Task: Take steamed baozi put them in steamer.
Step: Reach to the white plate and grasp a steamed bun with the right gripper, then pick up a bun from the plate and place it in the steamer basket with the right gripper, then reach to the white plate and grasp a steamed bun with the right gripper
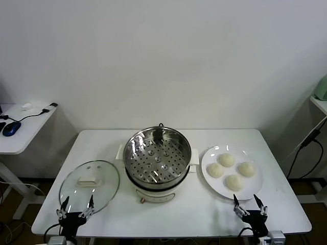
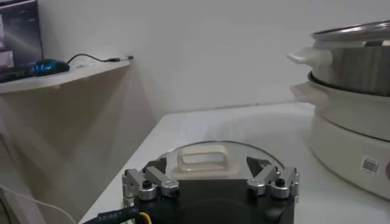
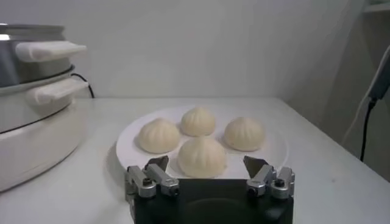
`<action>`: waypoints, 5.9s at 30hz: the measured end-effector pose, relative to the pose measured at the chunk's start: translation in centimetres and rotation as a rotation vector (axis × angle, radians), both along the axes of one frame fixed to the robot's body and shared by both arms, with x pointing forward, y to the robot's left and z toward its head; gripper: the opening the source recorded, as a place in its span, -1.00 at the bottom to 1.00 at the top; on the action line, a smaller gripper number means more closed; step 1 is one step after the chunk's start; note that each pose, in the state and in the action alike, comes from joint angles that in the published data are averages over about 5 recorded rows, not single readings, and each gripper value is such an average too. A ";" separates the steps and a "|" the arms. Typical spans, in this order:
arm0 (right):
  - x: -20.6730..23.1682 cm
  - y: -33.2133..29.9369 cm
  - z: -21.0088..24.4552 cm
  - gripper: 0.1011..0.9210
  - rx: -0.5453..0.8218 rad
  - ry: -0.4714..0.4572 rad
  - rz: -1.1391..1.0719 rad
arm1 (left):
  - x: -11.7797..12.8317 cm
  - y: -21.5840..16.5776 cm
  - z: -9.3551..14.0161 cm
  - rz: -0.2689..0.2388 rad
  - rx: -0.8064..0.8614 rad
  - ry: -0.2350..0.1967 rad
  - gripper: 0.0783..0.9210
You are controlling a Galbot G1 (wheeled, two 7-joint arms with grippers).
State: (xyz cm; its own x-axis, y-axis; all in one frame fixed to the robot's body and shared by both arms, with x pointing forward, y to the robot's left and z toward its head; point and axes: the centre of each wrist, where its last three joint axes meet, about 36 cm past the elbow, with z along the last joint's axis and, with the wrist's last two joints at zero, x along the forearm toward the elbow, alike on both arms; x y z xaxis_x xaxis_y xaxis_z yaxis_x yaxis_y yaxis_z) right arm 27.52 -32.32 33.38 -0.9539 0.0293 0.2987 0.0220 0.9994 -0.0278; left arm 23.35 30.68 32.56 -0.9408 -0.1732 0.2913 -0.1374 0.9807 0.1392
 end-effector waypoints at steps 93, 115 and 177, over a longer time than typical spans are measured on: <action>44.8 -4.2 14.1 0.23 -0.896 0.888 1.261 | -2.3 -2.4 -0.2 -0.049 0.036 0.018 0.77; 42.9 11.9 38.1 0.24 -1.267 0.398 1.691 | -1.9 -2.3 0.7 -0.056 0.053 -0.001 0.77; 44.6 20.7 37.1 0.76 -1.665 0.062 2.110 | -1.1 -2.9 0.5 -0.045 0.045 -0.019 0.77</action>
